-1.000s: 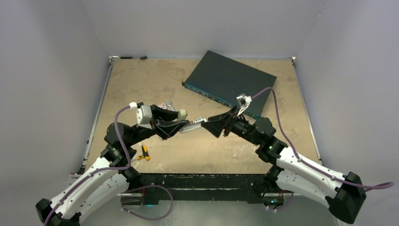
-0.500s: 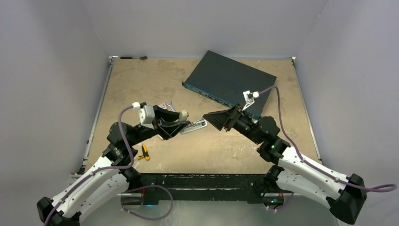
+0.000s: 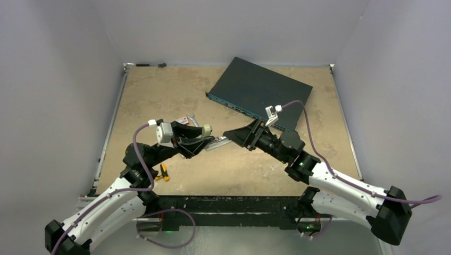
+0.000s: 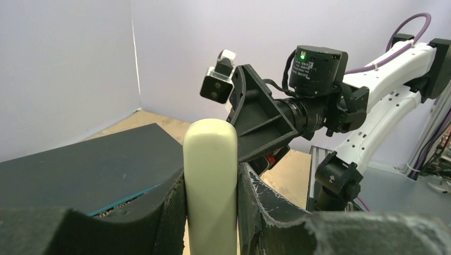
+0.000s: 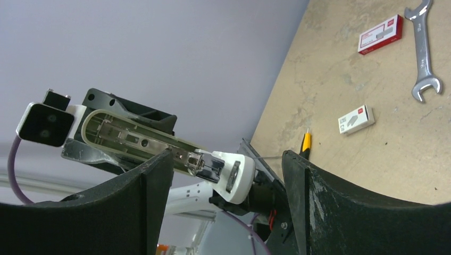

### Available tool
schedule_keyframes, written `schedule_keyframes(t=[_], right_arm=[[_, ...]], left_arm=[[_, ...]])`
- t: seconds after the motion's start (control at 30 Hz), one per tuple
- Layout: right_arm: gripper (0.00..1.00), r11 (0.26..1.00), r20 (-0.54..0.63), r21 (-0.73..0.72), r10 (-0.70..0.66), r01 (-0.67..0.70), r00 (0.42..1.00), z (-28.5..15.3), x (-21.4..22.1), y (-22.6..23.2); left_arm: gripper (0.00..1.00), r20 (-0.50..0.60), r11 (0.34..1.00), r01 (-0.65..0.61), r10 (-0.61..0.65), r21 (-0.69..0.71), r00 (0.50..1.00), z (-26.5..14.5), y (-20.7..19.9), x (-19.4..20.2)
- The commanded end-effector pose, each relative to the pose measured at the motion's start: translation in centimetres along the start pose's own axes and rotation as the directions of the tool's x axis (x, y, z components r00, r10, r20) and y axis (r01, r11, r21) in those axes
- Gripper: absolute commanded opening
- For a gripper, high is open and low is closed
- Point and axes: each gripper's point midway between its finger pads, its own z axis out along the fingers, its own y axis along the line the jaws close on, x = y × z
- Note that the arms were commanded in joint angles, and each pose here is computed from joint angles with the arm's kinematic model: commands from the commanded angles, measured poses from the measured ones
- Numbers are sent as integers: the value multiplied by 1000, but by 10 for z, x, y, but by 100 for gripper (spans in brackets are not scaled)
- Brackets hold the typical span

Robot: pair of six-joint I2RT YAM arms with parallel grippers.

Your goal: Unload the staples from the stapler

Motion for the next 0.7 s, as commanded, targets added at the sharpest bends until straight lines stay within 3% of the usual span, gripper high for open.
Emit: schedule_keyframes(t=[0.0, 0.23, 0.67], right_arm=[[77, 999, 17, 11, 43, -43, 999, 1, 2, -6], [77, 980, 71, 155, 116, -126, 991, -5, 5, -49], [77, 974, 42, 168, 149, -154, 988, -4, 18, -63]], left_arm=[[0, 158, 1000, -30, 28, 6, 987, 0, -5, -34], [0, 194, 999, -24, 16, 39, 981, 0, -12, -42], [0, 292, 996, 17, -42, 87, 955, -6, -21, -53]])
